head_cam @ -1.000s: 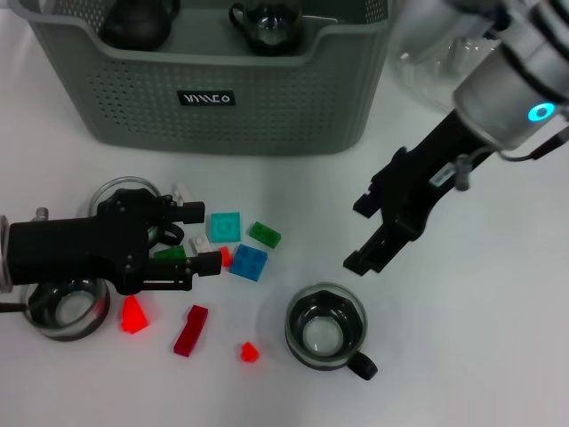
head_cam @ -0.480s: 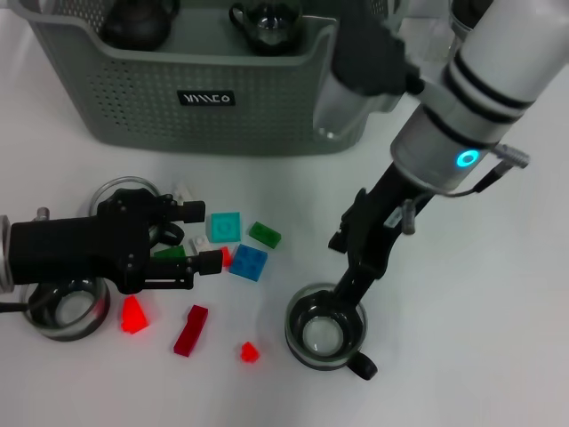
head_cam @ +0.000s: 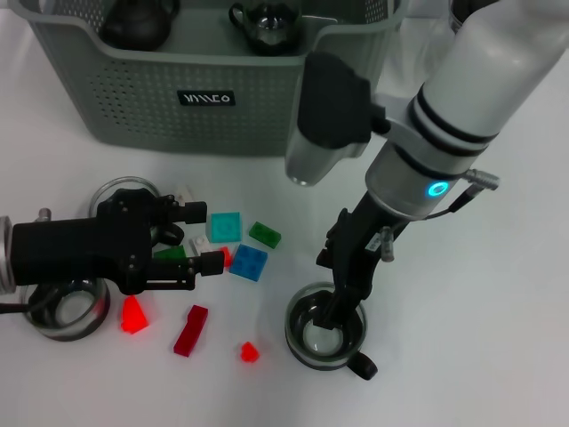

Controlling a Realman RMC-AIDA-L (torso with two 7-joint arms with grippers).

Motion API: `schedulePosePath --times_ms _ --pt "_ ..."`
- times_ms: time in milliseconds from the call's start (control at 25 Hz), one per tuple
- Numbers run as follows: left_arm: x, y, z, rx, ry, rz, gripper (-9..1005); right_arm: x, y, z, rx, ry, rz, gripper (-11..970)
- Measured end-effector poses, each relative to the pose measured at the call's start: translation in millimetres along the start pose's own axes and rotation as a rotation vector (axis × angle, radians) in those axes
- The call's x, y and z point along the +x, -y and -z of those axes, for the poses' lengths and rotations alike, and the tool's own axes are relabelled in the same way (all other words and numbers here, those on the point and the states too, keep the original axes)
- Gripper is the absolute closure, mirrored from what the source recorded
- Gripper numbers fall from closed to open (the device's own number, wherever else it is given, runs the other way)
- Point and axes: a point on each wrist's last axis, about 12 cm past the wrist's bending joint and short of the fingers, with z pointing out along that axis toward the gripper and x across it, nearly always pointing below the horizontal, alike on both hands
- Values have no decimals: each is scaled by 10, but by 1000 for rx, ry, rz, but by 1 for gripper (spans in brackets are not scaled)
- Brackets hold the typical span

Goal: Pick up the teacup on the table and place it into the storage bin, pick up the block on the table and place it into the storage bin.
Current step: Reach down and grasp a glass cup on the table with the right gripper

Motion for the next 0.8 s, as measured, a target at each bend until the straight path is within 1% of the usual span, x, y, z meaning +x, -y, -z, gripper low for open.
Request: schedulePosePath --times_ms 360,520,720,800 --pt "21 9 9 -4 0 6 154 -39 -60 -190 45 -44 38 35" --pt "21 9 10 -4 0 4 154 -41 -62 -218 62 -55 37 40" --pt "29 13 15 -5 0 6 154 -30 -37 -210 81 -66 5 62" --pt "34 15 15 -5 0 7 154 -30 -19 -201 102 -76 -12 142"
